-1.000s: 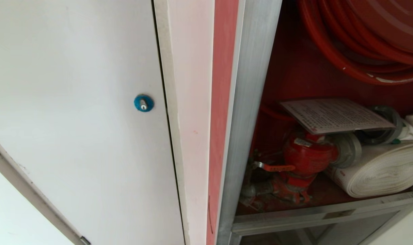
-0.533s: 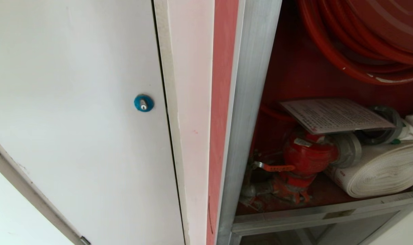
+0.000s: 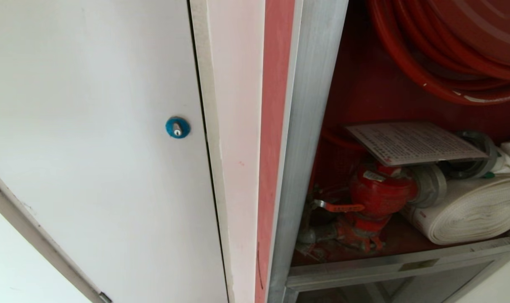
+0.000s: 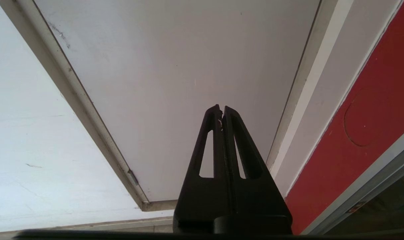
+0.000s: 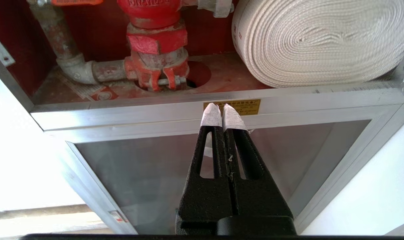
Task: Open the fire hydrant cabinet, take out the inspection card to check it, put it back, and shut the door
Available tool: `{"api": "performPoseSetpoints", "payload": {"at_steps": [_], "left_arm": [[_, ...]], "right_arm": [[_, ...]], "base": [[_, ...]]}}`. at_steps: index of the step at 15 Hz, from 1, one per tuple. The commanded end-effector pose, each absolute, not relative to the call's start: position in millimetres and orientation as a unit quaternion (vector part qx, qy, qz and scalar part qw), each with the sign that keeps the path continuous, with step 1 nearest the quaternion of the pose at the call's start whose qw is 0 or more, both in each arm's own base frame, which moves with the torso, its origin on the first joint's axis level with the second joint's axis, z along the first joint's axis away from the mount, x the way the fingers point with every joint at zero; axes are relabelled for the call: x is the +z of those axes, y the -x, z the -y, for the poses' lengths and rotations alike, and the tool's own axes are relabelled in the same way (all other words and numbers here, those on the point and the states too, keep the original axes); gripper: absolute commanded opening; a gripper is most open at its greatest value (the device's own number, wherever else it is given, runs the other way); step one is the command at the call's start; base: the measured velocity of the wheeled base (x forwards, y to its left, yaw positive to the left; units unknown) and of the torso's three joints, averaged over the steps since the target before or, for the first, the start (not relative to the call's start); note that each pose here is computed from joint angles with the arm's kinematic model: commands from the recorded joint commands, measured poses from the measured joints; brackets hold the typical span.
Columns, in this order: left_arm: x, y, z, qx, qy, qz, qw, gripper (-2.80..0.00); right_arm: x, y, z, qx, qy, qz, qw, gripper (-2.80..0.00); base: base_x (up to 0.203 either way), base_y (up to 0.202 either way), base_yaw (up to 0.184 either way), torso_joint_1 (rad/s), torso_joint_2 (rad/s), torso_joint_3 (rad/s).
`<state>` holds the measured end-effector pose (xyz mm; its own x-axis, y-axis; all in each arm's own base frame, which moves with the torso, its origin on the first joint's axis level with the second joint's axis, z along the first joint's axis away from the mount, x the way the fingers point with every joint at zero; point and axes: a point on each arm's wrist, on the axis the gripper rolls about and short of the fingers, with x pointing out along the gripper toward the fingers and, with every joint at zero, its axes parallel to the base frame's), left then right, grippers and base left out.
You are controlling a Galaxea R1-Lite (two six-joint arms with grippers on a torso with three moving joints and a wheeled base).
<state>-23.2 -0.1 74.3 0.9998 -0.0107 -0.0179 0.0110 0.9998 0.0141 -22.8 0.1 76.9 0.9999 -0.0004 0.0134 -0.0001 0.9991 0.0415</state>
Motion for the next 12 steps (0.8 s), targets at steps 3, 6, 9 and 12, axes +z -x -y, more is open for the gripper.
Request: {"api": "performPoseSetpoints", "payload": {"at_steps": [3, 6, 9, 12], "left_arm": [[74.4, 23.3, 0.1, -0.005, -0.007, -0.008, 1.0, -2.8], [74.4, 23.3, 0.1, -0.005, -0.007, -0.008, 1.0, -2.8], [74.4, 23.3, 0.1, -0.005, -0.007, -0.008, 1.0, -2.8], [73.9, 23.2, 0.1, -0.005, -0.007, -0.009, 1.0, -2.8]], "right_arm": [[76.2, 22.5, 0.1, -0.004, -0.028, 0.005, 1.0, -2.8], [76.2, 22.5, 0.1, -0.004, -0.028, 0.005, 1.0, -2.8], [76.3, 22.4, 0.1, -0.003, -0.028, 0.005, 1.0, -2.8], [76.5, 22.5, 0.1, -0.003, -0.028, 0.005, 1.0, -2.8]], "base": [[0.0, 0.0, 0.0, 0.0, 0.0, 0.0], [0.0, 0.0, 0.0, 0.0, 0.0, 0.0], [0.0, 0.0, 0.0, 0.0, 0.0, 0.0], [0.0, 0.0, 0.0, 0.0, 0.0, 0.0]]}}
